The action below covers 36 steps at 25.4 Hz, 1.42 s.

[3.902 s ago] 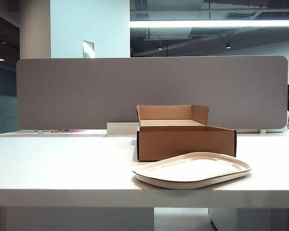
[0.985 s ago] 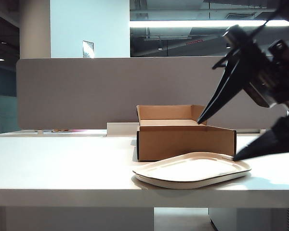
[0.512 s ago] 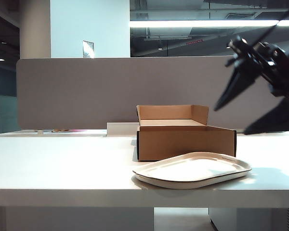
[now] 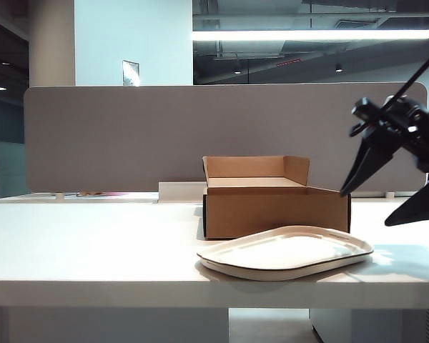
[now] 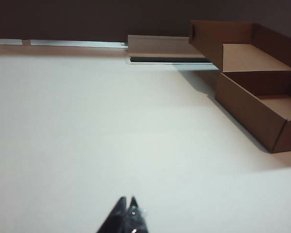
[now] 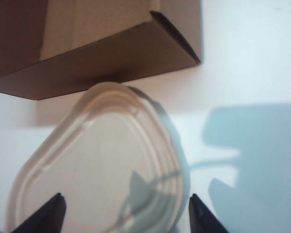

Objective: Pick up the lid and place it into the paper box.

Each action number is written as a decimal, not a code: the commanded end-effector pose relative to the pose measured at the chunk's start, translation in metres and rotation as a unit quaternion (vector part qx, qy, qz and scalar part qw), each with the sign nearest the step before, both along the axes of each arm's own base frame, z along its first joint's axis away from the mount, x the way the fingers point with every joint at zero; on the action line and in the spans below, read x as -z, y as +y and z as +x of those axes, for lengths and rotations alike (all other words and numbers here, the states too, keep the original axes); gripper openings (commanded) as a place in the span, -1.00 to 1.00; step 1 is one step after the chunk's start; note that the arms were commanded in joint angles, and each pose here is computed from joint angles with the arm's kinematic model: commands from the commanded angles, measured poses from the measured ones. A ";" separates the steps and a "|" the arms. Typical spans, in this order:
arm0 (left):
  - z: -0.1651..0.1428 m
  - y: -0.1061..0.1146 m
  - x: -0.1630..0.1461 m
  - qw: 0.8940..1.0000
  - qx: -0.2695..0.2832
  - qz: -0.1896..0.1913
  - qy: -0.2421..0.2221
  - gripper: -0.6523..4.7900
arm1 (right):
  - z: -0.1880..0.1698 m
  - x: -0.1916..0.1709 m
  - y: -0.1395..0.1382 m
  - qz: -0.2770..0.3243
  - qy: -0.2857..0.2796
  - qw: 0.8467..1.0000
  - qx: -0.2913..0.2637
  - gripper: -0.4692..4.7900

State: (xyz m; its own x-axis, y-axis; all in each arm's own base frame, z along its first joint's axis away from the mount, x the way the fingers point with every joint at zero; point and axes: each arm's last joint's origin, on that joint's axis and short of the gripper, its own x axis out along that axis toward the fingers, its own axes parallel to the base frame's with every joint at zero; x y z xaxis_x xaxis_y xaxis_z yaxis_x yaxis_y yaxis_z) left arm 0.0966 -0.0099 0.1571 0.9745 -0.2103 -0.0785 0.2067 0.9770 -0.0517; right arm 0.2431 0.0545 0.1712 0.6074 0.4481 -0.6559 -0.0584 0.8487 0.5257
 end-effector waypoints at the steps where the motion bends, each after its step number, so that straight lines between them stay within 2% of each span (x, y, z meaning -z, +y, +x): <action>1: 0.000 0.000 -0.002 1.000 0.002 -0.001 -0.005 -0.77 | 0.011 -0.002 0.002 -0.015 -0.012 1.000 -0.017 0.49; 9: 0.000 0.000 -0.002 1.000 0.002 -0.001 -0.005 -0.77 | 0.039 0.008 0.007 -0.045 0.001 0.998 -0.043 0.49; 13: 0.000 0.000 -0.002 1.000 0.002 -0.001 -0.005 -0.77 | 0.047 0.010 0.008 -0.067 -0.011 0.995 -0.066 0.33; 15: 0.000 0.000 -0.002 1.000 0.002 -0.001 -0.005 -0.77 | 0.051 0.010 0.009 -0.082 -0.013 0.993 -0.080 0.32; 23: 0.000 0.000 -0.002 1.000 0.002 -0.001 -0.005 -0.77 | 0.054 0.012 0.008 -0.136 -0.004 0.984 -0.113 0.30; 27: 0.000 0.000 -0.002 1.000 0.001 -0.001 -0.005 -0.77 | 0.054 0.013 0.008 -0.140 -0.008 0.983 -0.120 0.03; 36: 0.000 0.000 -0.002 1.000 0.001 -0.001 -0.005 -0.77 | 0.054 0.016 0.010 -0.158 -0.014 0.977 -0.142 0.01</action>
